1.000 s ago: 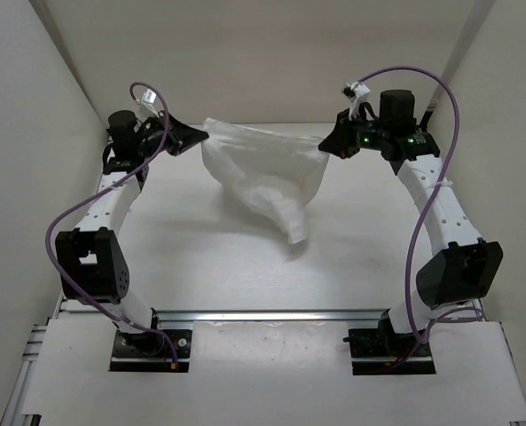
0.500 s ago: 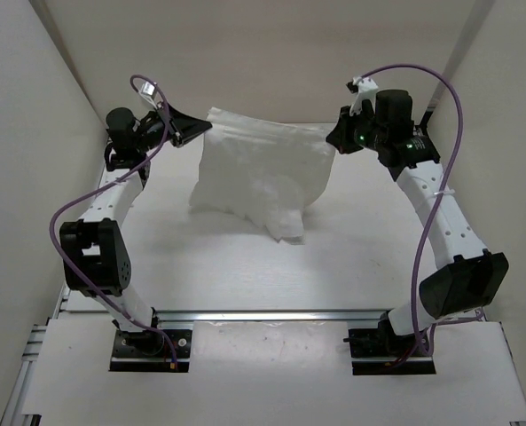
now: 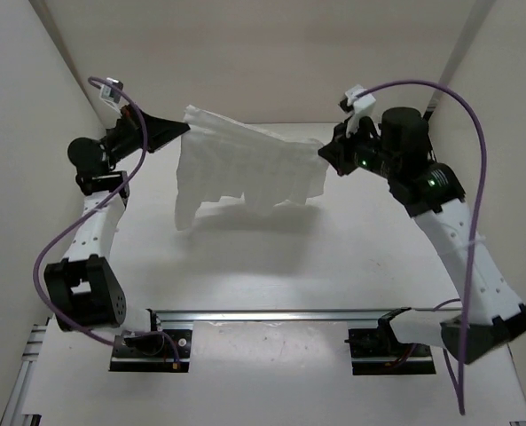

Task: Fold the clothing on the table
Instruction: Flatten the skirt out

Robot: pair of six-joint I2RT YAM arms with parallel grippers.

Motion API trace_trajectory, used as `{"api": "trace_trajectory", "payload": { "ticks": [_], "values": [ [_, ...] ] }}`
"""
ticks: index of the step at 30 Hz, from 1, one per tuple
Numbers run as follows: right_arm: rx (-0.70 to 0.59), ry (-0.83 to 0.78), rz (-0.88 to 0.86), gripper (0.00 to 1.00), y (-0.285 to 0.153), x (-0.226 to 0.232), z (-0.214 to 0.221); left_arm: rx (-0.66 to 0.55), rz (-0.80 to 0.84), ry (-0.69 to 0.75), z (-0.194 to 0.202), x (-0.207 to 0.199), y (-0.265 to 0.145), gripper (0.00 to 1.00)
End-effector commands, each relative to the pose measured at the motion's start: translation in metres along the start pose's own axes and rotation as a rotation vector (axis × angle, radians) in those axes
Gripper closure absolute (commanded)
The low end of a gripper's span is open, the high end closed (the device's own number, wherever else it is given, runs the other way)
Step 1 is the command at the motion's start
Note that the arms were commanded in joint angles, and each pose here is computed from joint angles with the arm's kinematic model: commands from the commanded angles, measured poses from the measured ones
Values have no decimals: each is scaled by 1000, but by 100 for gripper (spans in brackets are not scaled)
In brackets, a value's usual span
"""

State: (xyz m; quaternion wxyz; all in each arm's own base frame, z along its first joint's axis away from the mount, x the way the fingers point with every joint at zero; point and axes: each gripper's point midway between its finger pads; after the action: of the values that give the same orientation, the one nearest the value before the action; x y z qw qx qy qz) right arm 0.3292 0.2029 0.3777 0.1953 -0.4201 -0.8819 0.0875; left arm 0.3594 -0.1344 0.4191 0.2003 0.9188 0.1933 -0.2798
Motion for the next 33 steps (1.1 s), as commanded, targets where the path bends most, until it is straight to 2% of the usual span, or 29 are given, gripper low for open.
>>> {"api": "trace_trajectory", "payload": {
  "ticks": [1,4,7,10,12,17,21,26,30,31,33],
  "values": [
    [-51,-101,-24,100,-42,24,1,-12,164,236,-4,-96,-13,100],
    [-70,-132,-92,100,-66,54,12,25,255,275,18,-134,-13,100],
    [-76,-138,-138,100,-80,70,26,27,277,261,32,-149,-21,100],
    [-66,-89,-80,100,-81,54,29,54,216,198,53,-133,-25,100],
    [-45,-37,-49,100,-74,38,31,79,106,109,69,-93,-23,100],
    [65,159,73,100,-29,-49,46,78,-139,-74,103,2,-33,100],
    [153,212,102,100,15,-85,66,105,-293,-181,125,80,-37,100],
    [283,264,77,100,76,-112,103,130,-401,-242,144,154,-20,100],
    [296,238,132,100,113,-138,108,144,-469,-243,140,210,-4,100],
    [282,232,136,100,117,-141,100,142,-459,-222,130,214,3,100],
    [283,250,147,100,127,-152,101,155,-478,-261,137,240,7,100]
  ]
}}
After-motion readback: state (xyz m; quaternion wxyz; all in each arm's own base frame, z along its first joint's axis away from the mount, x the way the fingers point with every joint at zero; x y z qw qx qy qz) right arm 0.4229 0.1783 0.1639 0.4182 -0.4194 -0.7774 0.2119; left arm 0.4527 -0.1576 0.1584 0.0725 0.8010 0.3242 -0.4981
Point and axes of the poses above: each gripper's point midway between its finger pads, its own y axis out along the fingers, its own x axis along the line the jaws close on, z = x × y, and after that the axes turned 14 degrees about y, right-handed
